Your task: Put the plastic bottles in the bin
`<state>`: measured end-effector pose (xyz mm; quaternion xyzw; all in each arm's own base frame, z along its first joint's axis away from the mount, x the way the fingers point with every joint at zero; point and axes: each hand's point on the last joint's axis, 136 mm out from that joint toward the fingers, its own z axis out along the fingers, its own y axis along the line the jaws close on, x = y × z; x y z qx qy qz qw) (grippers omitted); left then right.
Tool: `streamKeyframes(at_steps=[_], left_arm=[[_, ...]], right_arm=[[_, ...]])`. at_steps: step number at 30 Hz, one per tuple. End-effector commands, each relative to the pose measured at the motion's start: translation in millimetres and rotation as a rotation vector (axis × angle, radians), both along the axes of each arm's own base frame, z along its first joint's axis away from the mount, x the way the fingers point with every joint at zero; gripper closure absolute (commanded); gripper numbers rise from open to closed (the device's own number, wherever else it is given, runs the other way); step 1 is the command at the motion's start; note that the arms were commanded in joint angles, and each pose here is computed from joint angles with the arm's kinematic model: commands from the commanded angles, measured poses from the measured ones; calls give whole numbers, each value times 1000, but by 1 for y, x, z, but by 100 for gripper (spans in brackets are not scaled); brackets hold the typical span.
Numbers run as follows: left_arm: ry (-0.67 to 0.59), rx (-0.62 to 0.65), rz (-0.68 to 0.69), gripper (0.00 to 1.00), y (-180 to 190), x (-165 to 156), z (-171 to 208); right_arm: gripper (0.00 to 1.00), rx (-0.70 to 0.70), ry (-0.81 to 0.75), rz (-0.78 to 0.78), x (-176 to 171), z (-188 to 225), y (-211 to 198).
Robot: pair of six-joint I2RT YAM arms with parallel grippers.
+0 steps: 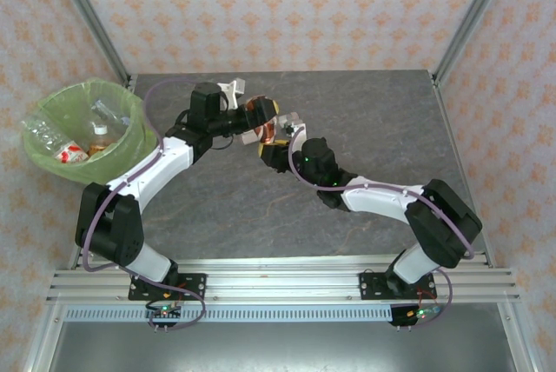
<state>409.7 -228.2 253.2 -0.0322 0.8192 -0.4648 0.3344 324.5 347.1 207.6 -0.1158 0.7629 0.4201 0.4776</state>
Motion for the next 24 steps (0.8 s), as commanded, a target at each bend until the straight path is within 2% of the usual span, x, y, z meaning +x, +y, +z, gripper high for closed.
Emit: streamKeyframes(at_steps=[1, 4, 12, 17, 20, 24], left_arm=[[-19, -44, -23, 3, -7, 0, 2], [-24, -56, -17, 7, -7, 1, 4], [-15, -20, 1, 26, -3, 2, 0], [-12, -1, 0, 33, -2, 0, -3], [-13, 7, 3, 37, -1, 0, -3], [-15, 20, 12, 40, 1, 1, -2]], right_arm=[[100, 45, -65, 39, -1, 21, 12], [100, 42, -61, 34, -1, 19, 12], [99, 18, -65, 23, -3, 15, 7], [98, 1, -61, 35, -5, 13, 7], [96, -11, -61, 33, -5, 12, 7], [84, -24, -59, 30, -5, 11, 5]])
